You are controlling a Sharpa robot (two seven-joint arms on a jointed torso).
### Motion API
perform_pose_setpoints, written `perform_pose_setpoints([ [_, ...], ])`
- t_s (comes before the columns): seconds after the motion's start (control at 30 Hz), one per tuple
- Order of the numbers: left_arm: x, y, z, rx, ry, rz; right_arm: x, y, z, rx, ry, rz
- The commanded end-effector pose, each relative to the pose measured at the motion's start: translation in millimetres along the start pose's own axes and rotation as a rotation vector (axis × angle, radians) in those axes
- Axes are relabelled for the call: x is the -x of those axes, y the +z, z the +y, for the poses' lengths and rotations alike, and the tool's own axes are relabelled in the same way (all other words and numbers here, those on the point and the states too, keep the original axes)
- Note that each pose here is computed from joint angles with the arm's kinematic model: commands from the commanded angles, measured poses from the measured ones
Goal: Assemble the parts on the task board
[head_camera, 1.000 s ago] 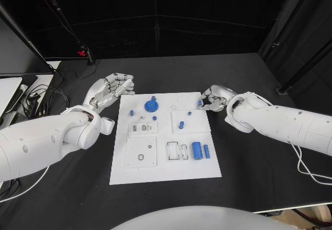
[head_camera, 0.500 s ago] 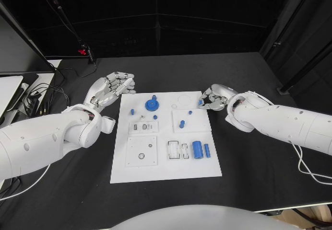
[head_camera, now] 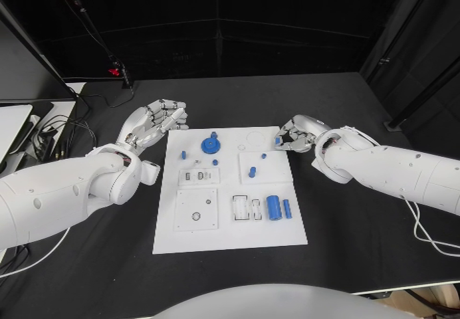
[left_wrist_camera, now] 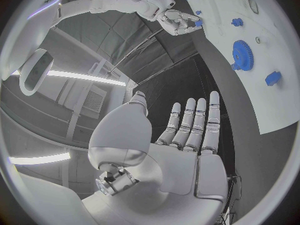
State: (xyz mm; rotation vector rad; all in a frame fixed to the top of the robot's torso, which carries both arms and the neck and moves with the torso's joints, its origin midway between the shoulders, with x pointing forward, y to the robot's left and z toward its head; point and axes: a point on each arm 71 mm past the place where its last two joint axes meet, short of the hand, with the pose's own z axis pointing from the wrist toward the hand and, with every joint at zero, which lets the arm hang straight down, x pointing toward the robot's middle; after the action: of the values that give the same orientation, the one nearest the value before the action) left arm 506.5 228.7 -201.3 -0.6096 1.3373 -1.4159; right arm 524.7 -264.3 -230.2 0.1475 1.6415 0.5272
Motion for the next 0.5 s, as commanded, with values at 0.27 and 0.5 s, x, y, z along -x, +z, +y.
perform_pose_setpoints([
  [0.27, 0.9, -1.0, -8.7, -0.112, 0.002, 0.002, 12.9, -3.9, 16, 0.118, 0.009, -0.151],
  [0.5, -0.3, -0.2, -8.8, -0.112, 0.001, 0.003, 22.0, -4.1, 41, 0.126, 0.035, -0.123],
])
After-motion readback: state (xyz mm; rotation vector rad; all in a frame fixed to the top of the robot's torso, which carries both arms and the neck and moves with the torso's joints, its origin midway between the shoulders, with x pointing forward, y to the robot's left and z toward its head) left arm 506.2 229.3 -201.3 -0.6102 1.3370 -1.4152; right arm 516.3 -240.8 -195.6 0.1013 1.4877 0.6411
